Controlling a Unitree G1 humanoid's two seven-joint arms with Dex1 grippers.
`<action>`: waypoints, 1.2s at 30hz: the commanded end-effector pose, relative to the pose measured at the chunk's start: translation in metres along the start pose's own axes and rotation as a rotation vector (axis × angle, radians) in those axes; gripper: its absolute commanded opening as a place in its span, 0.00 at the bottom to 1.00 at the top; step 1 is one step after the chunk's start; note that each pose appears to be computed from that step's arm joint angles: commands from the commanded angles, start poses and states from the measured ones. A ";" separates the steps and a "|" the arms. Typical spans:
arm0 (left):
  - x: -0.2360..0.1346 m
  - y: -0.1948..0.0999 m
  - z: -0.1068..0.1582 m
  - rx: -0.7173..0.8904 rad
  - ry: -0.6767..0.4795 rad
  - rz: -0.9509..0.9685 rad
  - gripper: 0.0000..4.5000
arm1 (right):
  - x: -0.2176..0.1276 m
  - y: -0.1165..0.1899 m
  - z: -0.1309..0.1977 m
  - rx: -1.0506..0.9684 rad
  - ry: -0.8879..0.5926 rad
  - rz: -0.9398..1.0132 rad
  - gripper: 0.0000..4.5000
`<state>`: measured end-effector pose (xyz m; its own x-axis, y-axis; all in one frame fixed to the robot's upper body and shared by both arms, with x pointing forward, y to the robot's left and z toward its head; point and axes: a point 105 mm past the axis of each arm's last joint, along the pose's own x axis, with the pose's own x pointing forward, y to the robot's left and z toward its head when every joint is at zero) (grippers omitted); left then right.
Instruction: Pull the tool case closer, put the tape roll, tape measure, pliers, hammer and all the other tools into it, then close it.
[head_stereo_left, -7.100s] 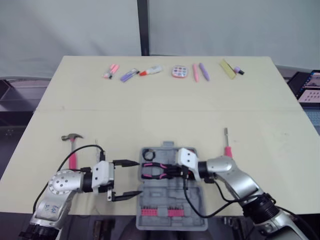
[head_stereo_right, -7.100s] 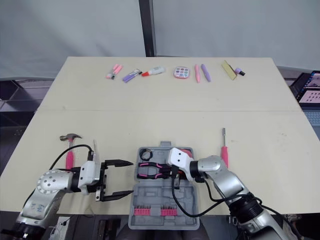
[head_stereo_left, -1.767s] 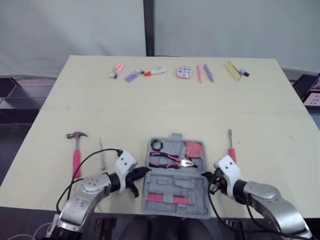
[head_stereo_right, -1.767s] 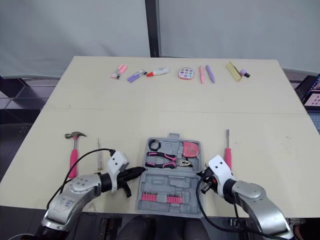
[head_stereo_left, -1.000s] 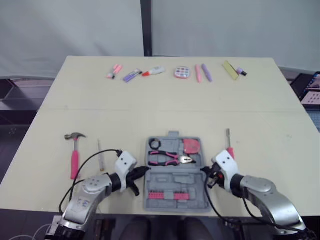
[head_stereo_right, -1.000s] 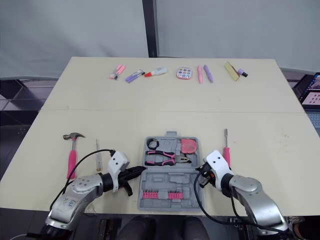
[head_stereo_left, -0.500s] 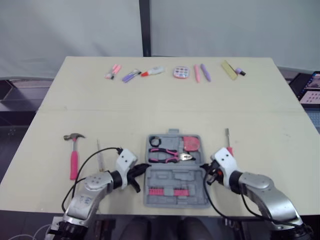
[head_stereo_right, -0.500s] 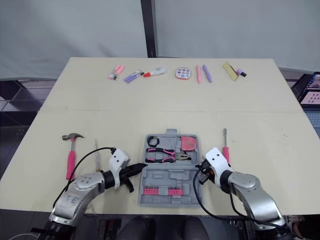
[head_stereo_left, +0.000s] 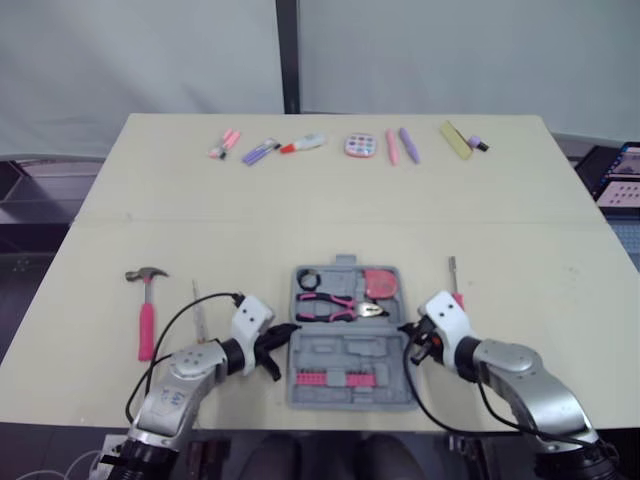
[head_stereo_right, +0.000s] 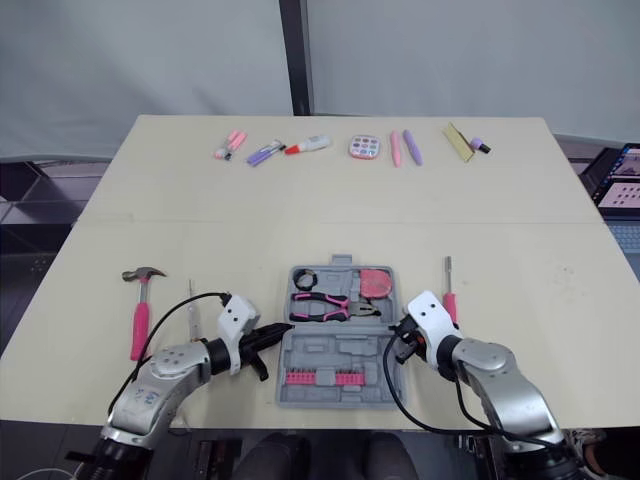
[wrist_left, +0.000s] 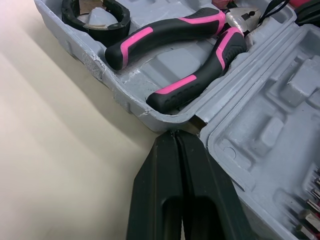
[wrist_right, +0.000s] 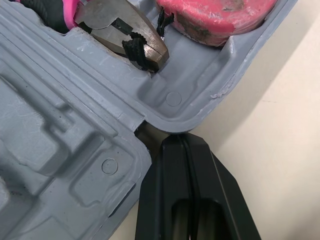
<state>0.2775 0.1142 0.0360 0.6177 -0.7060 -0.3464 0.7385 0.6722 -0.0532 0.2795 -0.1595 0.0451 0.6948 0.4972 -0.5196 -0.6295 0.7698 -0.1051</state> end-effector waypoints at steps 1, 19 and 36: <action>0.003 -0.003 0.013 0.031 -0.048 -0.011 0.02 | 0.006 0.006 0.001 -0.002 -0.004 0.010 0.00; 0.004 0.003 0.017 0.039 -0.054 0.002 0.02 | 0.011 0.004 0.005 -0.005 -0.017 0.003 0.00; -0.020 0.021 0.012 0.062 -0.022 0.048 0.02 | -0.013 -0.020 -0.016 -0.024 0.044 -0.067 0.00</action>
<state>0.2853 0.1403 0.0435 0.6545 -0.6634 -0.3626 0.7131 0.7011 0.0045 0.2804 -0.1726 0.0447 0.7130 0.4701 -0.5201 -0.6187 0.7709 -0.1514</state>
